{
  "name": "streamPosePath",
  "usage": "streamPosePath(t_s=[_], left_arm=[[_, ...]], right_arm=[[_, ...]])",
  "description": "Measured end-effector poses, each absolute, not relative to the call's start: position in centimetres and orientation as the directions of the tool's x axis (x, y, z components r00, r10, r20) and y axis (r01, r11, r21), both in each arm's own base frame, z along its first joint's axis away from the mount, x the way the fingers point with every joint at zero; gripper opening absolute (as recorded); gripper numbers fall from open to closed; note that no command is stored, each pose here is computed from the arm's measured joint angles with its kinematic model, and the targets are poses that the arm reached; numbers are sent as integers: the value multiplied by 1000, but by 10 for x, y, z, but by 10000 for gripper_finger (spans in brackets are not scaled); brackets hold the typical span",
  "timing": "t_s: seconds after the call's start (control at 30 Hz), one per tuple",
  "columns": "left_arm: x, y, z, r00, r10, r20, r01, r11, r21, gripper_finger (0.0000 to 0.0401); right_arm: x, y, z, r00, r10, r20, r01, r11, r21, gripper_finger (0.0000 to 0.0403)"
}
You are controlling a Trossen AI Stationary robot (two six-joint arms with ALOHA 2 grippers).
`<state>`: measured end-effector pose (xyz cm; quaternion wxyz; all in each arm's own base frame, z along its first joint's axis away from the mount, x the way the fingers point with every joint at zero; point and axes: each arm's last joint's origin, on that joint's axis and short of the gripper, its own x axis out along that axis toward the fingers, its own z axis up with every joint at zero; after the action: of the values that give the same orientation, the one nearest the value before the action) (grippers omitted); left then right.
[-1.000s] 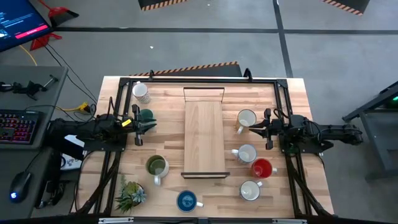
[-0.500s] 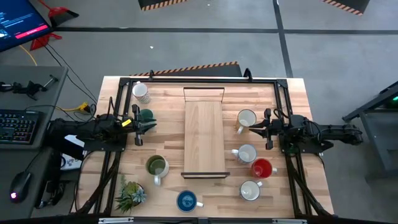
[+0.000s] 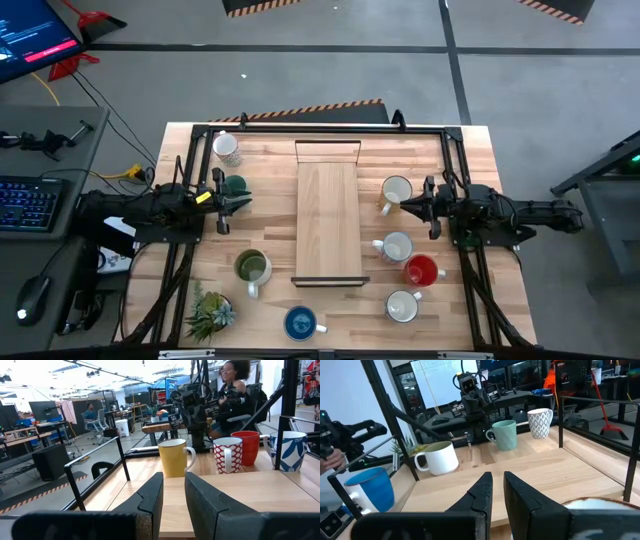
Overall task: Place coffee mugs
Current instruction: Put the yellow mug on the shelf
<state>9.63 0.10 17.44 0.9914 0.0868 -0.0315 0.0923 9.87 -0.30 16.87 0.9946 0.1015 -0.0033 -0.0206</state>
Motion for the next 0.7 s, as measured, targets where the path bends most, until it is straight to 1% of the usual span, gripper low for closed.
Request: streamPosePath(t_s=[0.17, 0.53, 0.63, 0.7], left_arm=[[96, 2, 175, 974, 211, 85, -225, 948, 226, 70], [96, 2, 176, 973, 214, 89, -230, 943, 241, 70], [95, 2, 183, 962, 214, 169, -250, 941, 227, 70], [93, 2, 192, 941, 221, 256, -269, 948, 172, 70]], right_arm=[[99, -3, 168, 999, -42, 0, 41, 979, 202, 35], [99, -3, 168, 999, -42, -5, 42, 979, 200, 35], [99, -3, 169, 999, -52, 10, 50, 985, 163, 35], [99, -4, 172, 998, -61, 34, 56, 989, 134, 35]])
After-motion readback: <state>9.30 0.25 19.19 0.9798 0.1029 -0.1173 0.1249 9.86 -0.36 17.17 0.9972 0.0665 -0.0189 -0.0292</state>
